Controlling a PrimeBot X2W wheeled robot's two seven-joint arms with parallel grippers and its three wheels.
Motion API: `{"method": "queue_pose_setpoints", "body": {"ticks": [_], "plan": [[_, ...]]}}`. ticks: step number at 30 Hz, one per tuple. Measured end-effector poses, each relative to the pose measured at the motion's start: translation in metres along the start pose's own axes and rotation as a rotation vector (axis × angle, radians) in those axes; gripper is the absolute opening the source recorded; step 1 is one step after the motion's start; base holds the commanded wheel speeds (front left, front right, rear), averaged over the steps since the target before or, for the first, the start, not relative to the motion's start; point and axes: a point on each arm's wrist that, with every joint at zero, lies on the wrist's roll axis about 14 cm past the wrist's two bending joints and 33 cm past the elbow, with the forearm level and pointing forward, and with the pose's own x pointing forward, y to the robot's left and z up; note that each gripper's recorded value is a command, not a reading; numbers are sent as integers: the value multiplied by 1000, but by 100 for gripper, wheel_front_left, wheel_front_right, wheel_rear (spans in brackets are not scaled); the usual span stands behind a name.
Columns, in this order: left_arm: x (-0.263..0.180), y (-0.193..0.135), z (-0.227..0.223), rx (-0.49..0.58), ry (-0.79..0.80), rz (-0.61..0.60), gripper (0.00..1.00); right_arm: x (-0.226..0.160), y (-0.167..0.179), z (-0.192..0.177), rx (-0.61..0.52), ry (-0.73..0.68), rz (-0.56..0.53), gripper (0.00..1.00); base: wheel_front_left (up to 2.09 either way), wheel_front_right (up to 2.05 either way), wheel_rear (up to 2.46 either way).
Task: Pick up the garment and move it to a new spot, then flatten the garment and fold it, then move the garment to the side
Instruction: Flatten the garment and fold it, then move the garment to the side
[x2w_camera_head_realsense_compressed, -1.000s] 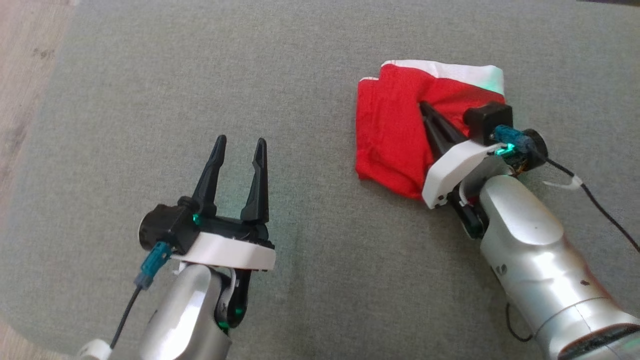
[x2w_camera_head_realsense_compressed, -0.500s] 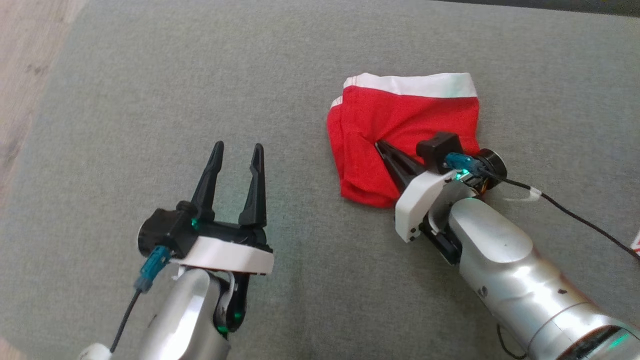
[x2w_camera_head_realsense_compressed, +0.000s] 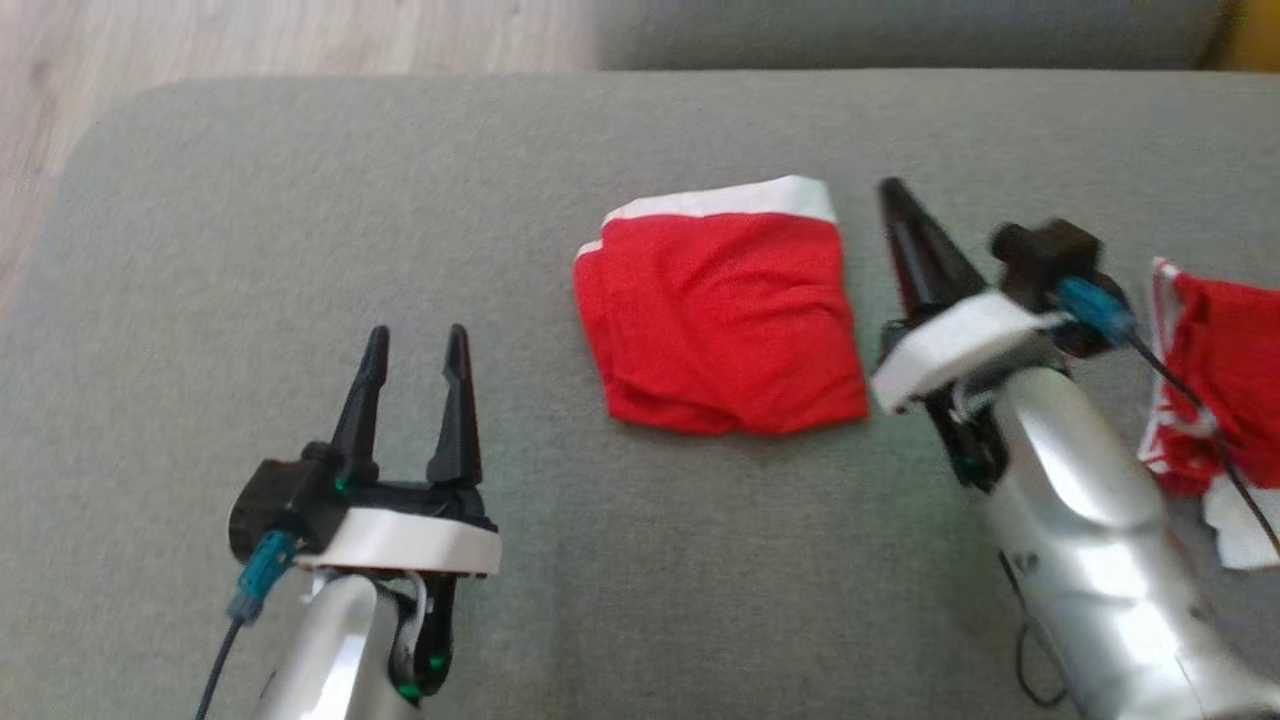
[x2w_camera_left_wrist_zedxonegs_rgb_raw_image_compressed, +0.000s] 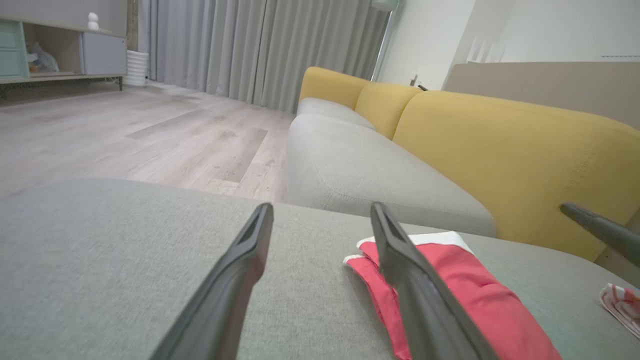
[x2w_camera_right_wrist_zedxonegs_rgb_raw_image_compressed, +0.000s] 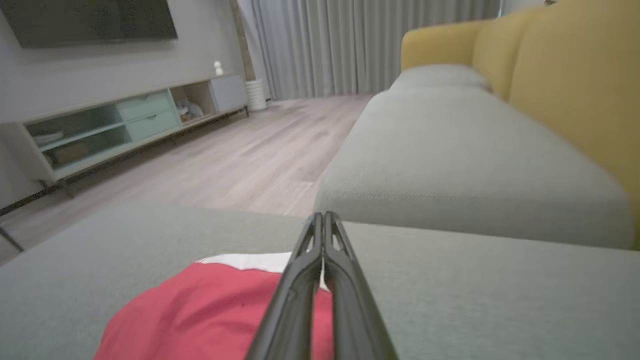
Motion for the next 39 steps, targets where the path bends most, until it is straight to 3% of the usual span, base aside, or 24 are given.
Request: {"method": "queue_pose_setpoints", "body": {"ticks": [6,11,12,13,27,34,39], "plan": [[-2,-3,4,-11,-14,-2,100,-67,-45,2,-12,-76,-185,0,0,0,0],[-1,-13,5,1,-14,-41,100,-105,-57,-9,4,-75,-265,0,0,0,0],[-2,-13,4,1,-14,-43,100,-108,-57,-8,7,-80,-269,44,0,0,0],[-2,-14,4,1,-12,-44,100,-110,-57,-7,10,-88,-273,100,0,0,0],[-5,-3,-5,0,10,-20,100,-99,-53,-15,7,-61,-253,100,0,0,0],[1,8,-8,6,21,6,100,-47,-32,-21,7,35,-142,100,0,0,0],[2,12,-12,3,33,15,100,-24,-14,-61,76,219,-80,100,0,0,0]]}}
